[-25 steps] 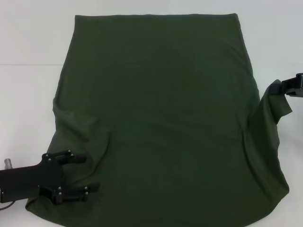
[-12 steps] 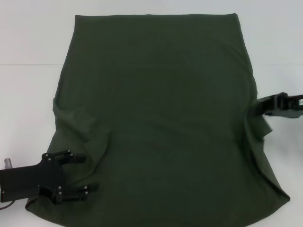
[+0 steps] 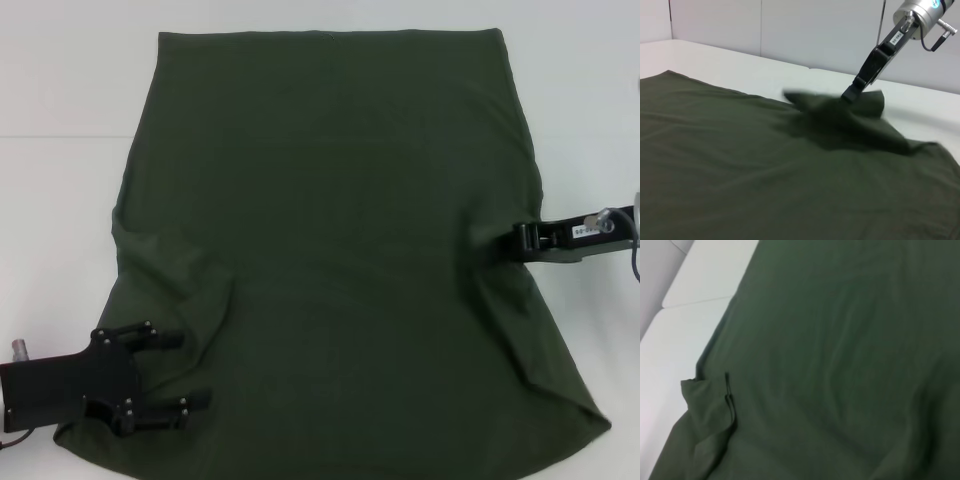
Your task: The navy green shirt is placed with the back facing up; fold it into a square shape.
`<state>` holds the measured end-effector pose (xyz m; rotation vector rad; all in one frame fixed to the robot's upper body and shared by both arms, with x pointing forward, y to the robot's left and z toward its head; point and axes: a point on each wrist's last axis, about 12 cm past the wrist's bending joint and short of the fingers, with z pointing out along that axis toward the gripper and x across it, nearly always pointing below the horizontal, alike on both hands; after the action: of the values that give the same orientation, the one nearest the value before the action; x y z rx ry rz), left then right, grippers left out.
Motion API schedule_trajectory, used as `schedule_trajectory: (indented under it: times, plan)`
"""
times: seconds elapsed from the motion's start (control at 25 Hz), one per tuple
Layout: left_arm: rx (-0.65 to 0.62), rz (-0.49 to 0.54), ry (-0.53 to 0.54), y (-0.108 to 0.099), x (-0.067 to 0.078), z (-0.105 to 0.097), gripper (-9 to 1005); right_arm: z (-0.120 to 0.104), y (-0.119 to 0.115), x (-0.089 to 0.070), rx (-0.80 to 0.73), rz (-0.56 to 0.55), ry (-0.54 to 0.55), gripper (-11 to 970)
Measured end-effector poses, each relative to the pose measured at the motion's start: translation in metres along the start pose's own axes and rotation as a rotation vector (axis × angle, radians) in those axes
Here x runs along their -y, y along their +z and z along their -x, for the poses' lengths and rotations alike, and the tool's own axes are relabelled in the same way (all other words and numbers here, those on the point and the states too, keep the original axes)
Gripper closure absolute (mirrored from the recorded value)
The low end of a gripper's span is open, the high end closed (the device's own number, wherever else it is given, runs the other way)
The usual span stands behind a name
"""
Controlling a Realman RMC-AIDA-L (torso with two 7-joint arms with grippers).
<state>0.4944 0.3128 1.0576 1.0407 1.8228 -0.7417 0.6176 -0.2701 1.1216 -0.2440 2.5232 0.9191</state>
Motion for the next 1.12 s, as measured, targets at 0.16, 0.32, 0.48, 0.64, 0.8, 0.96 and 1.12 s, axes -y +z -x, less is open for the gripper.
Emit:
schedule_trajectory:
  times: [0.16,0.32,0.48,0.64,0.8,0.96,1.12]
  plan:
    - [0.002,0.001,-0.002,0.001,0.001,0.0,167,-0.001,0.004,-0.002,-0.01,0.0,-0.02,843]
    - [0.003,0.002,-0.004,0.0,0.002,-0.001,168,-0.003,0.006,-0.004,-0.015,0.011,-0.036,839]
    - [0.014,0.004,-0.015,0.0,0.002,-0.001,170,-0.005,0.003,-0.004,-0.009,0.033,-0.05,706]
    - [0.052,0.032,-0.063,-0.004,0.0,0.001,169,-0.014,-0.009,-0.006,0.05,0.175,-0.122,542]
    - [0.139,0.085,-0.222,-0.015,-0.007,0.005,165,-0.04,-0.026,-0.001,0.175,0.328,-0.255,321]
    - [0.171,0.097,-0.436,-0.028,-0.014,0.009,162,-0.07,-0.034,0.005,0.27,0.383,-0.388,170]
    - [0.157,0.052,-0.677,-0.042,-0.024,0.016,166,-0.095,-0.028,0.004,0.28,0.398,-0.55,169]
